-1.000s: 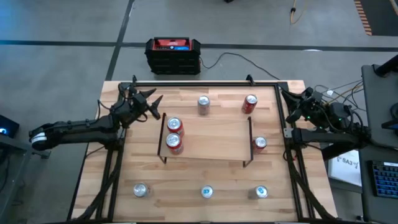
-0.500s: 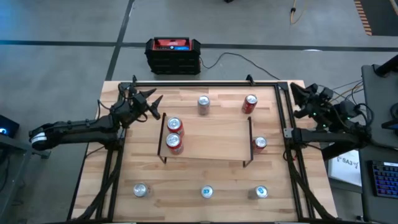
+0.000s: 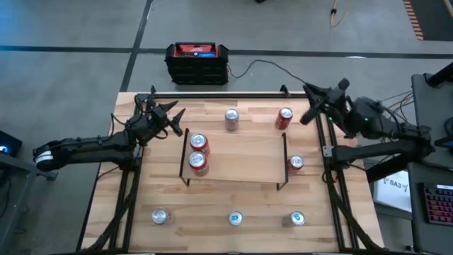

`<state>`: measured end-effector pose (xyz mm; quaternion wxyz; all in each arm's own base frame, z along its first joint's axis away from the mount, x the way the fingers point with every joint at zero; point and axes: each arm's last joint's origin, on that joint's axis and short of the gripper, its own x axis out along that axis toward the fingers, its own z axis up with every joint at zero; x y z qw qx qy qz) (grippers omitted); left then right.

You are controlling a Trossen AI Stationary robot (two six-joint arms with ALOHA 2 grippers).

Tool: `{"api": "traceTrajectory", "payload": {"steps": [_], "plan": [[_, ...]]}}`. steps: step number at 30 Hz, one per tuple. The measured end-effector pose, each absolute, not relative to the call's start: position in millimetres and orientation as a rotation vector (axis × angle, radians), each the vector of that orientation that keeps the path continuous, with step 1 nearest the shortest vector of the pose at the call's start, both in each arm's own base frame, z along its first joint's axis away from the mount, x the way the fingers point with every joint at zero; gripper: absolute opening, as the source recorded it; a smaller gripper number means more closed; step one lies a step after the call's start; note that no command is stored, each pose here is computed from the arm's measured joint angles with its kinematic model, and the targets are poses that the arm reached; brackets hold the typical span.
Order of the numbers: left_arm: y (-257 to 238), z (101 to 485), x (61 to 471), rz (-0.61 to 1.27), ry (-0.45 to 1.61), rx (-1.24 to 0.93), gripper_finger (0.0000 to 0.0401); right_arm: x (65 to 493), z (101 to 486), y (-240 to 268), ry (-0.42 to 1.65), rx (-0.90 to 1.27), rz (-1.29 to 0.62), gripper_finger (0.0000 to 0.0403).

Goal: Place canned beverage on shelf
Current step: Put the top silver soda can on the shelf

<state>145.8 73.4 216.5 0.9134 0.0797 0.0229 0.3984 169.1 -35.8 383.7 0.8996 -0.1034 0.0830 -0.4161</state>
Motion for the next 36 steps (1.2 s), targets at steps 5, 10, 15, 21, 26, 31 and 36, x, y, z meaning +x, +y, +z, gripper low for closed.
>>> {"api": "traceTrajectory", "payload": {"steps": [5, 10, 15, 21, 26, 31, 36], "plan": [[73, 217, 146, 0.821, 0.047, 0.164, 0.0195, 201, 394, -55, 0.402, -0.225, -0.932, 0.0085], [73, 216, 146, 0.82, 0.048, 0.164, 0.0195, 231, 394, -82, 0.587, -0.198, -0.989, 0.0106], [74, 216, 146, 0.82, 0.053, 0.164, 0.0195, 252, 399, -110, 0.658, -0.138, -0.984, 0.0108], [74, 214, 148, 0.819, 0.066, 0.165, 0.0195, 286, 386, -133, 0.708, -0.004, -0.87, 0.0109], [75, 211, 149, 0.817, 0.084, 0.165, 0.0195, 313, 365, -148, 0.823, 0.139, -0.747, 0.0107], [76, 207, 152, 0.815, 0.112, 0.165, 0.0195, 339, 344, -153, 0.999, 0.282, -0.605, 0.0106], [77, 203, 155, 0.813, 0.144, 0.166, 0.0195, 361, 329, -162, 1.135, 0.312, -0.578, 0.0109]]}}
